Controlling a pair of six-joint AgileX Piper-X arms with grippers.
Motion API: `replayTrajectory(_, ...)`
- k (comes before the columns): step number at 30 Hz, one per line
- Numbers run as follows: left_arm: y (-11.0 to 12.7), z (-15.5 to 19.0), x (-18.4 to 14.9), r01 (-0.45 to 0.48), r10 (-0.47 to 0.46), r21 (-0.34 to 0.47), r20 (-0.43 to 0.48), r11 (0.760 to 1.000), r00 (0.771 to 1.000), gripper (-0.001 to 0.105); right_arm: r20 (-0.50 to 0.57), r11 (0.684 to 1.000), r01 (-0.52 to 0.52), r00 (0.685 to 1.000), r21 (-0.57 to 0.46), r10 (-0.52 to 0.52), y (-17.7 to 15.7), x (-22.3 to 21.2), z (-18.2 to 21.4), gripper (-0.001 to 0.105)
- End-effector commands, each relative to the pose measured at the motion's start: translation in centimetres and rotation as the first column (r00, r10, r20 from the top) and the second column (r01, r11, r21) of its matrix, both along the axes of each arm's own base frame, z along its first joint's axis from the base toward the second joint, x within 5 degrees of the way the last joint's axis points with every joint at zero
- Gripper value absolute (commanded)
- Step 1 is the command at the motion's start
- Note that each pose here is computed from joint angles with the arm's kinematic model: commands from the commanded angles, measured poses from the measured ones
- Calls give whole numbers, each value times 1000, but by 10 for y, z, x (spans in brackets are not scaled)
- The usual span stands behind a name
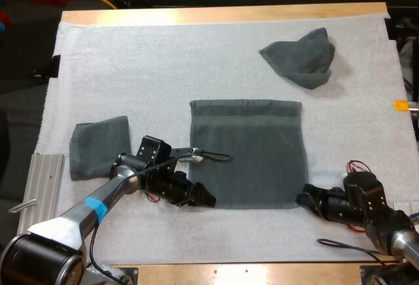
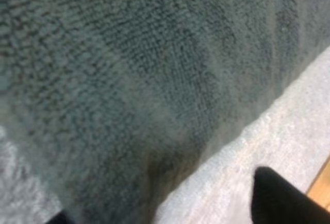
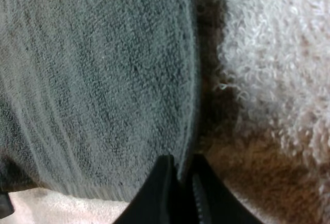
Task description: Pick towel from pile, fold and stack
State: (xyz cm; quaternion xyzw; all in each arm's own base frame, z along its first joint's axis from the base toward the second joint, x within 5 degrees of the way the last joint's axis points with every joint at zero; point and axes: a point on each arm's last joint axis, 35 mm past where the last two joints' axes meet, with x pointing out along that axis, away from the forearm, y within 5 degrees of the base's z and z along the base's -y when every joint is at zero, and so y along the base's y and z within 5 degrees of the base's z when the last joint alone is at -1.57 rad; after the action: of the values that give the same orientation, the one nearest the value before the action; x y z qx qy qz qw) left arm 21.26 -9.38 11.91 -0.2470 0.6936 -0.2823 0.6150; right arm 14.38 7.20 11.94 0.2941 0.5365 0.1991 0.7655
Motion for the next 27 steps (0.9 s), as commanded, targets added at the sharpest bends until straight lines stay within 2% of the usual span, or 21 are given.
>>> replayTrajectory(1, 4, -5, -4, -13, 15, 105, -15, 994, 1000, 42, -29, 1000, -11, 1000, -5, 11, -1, -4, -4, 1)
replayTrajectory(6, 7, -7, -3, -27, 24, 210, 17, 977, 1000, 10, -29, 1000, -11, 1000, -5, 11, -1, -4, -4, 1)
replayTrajectory(9, 7, -7, -3, -29, 25, 219, 20, 975, 999, 1, -29, 1000, -11, 1000, -5, 11, -1, -4, -4, 1)
replayTrajectory(13, 7, -7, -4, -28, 25, 220, 17, 975, 1000, 0, -24, 1000, -29, 999, 4, 29, 0, -3, -3, 1)
replayTrajectory(18, 8, 4, -6, -26, 16, 210, 48, 977, 999, 0, 36, 997, -77, 996, -21, 78, 2, 2, 4, 1)
replayTrajectory(23, 9, 30, -9, -41, 18, 185, 120, 982, 993, 0, 74, 985, -141, 986, -99, 148, 3, 7, 19, 1)
replayTrajectory(27, 11, 46, -15, -45, 17, 170, 161, 984, 987, 0, 91, 963, -199, 972, -184, 218, 2, 9, 37, 1)
